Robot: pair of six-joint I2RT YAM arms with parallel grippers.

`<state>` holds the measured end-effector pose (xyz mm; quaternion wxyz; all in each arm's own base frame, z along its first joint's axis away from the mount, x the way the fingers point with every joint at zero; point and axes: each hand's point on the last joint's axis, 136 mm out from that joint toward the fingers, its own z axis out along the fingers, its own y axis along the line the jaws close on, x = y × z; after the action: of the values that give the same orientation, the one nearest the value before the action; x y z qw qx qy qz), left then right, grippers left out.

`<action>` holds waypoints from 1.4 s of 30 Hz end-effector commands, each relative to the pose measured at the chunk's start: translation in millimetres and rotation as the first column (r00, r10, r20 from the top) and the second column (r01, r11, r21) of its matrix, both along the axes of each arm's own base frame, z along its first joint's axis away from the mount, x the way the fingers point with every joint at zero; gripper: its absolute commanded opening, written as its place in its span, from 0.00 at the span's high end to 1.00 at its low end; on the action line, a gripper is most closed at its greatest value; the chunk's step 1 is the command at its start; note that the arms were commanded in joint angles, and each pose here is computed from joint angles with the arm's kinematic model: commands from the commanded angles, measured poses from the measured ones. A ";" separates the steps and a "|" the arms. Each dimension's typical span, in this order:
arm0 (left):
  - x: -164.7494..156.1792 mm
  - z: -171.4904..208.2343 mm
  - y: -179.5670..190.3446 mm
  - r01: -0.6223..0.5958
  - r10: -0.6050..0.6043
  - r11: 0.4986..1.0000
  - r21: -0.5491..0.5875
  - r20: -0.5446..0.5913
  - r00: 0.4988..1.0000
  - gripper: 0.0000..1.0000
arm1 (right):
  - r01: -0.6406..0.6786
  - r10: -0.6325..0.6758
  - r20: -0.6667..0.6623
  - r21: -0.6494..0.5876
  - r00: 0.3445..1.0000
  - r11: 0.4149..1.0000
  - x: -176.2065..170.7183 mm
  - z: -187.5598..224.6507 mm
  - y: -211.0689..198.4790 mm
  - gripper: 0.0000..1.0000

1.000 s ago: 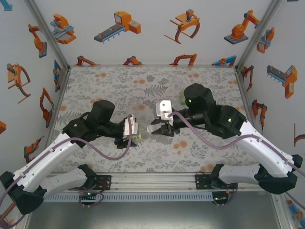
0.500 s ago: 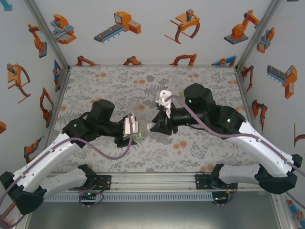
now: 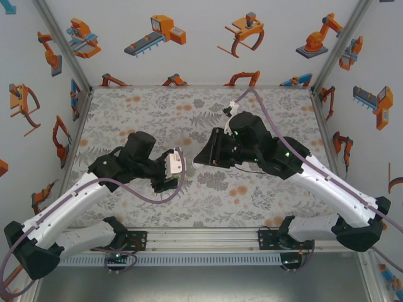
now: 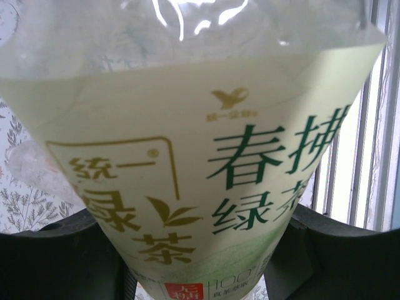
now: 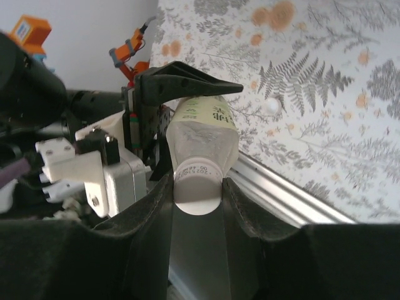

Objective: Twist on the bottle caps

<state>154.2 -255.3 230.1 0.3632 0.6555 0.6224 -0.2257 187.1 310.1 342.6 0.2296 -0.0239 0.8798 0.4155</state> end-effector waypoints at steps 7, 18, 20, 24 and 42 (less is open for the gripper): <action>-6.8 38.3 -19.8 0.097 -0.085 0.984 -0.152 0.080 0.993 1.00 | 0.070 -0.073 -0.045 -0.057 0.996 0.996 1.6 -5.5 -9.1 0.81; -14.3 33.2 -20.2 0.115 -0.112 0.982 -0.150 0.032 0.993 1.00 | -0.075 0.077 0.204 -0.018 0.976 0.997 3.2 47.8 2.1 0.45; -16.0 32.7 -20.9 0.128 -0.125 0.980 -0.153 0.029 0.992 1.00 | -0.107 0.105 0.279 -0.009 0.954 0.994 1.3 61.5 0.2 0.39; -18.4 33.1 -23.2 0.147 -0.146 0.976 -0.160 0.020 0.989 1.00 | -0.143 0.136 0.432 -0.016 0.892 0.990 -0.2 83.8 -6.4 0.34; -33.9 34.8 -18.9 0.214 -0.216 0.965 -0.152 0.000 0.976 1.00 | -0.497 0.716 0.672 -0.694 -0.187 0.521 -91.8 74.4 -11.2 0.38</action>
<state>128.4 -273.6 250.0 0.3720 0.6773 0.5566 -0.3051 113.7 304.4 423.7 0.4742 -0.6169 0.5393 0.3221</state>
